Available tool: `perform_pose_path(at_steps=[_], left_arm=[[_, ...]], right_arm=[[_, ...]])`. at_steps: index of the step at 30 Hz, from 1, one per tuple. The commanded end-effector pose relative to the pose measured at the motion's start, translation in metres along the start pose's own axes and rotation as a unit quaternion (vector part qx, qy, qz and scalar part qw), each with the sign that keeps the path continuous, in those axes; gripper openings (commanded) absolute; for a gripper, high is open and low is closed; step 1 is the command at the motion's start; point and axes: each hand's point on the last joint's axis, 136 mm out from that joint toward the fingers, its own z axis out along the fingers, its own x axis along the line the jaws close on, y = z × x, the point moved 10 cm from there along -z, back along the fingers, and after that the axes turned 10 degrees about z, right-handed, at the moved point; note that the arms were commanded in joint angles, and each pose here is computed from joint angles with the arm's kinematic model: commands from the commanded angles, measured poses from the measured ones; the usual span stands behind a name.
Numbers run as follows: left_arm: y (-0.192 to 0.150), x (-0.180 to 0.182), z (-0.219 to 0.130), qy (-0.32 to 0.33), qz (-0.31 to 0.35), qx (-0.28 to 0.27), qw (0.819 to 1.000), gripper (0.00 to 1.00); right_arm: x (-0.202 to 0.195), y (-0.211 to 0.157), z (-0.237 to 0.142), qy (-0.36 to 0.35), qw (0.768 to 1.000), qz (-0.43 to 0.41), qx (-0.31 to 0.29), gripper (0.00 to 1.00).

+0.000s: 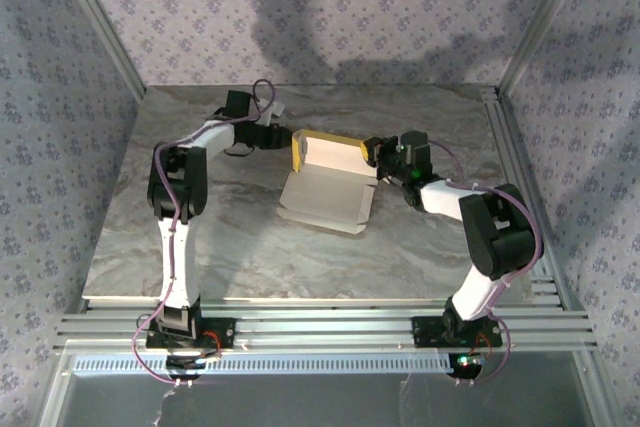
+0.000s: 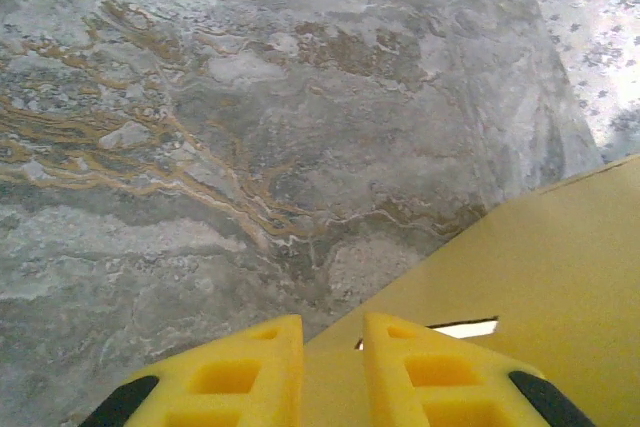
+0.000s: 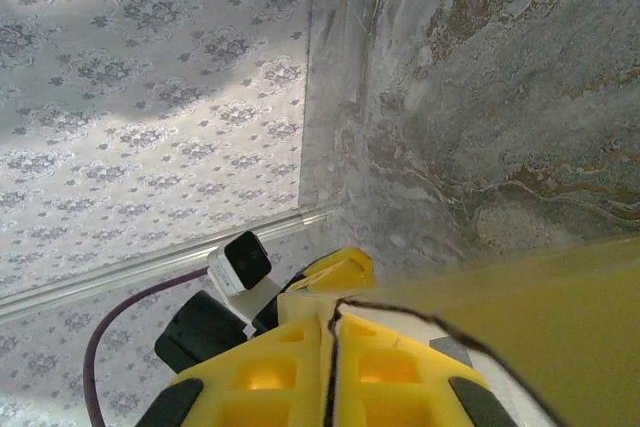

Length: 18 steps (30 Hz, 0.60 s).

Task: Fold the paper box

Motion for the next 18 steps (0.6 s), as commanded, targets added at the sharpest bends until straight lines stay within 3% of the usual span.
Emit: perform_pose_path(at_steps=[1, 11, 18], left_arm=[[-0.004, -0.008, -0.005, -0.050, 0.009, -0.003, 0.999, 0.23], [-0.027, -0.028, -0.019, -0.037, 0.038, -0.047, 0.998, 0.27], [-0.022, -0.036, -0.017, -0.026, 0.071, -0.045, 0.996, 0.32]], right_arm=[[-0.007, 0.004, 0.003, -0.026, 1.000, -0.005, -0.009, 0.00], [-0.008, 0.010, 0.002, -0.024, 1.000, -0.004, -0.014, 0.00], [-0.006, 0.010, 0.002, -0.023, 1.000, -0.004, -0.012, 0.00]])
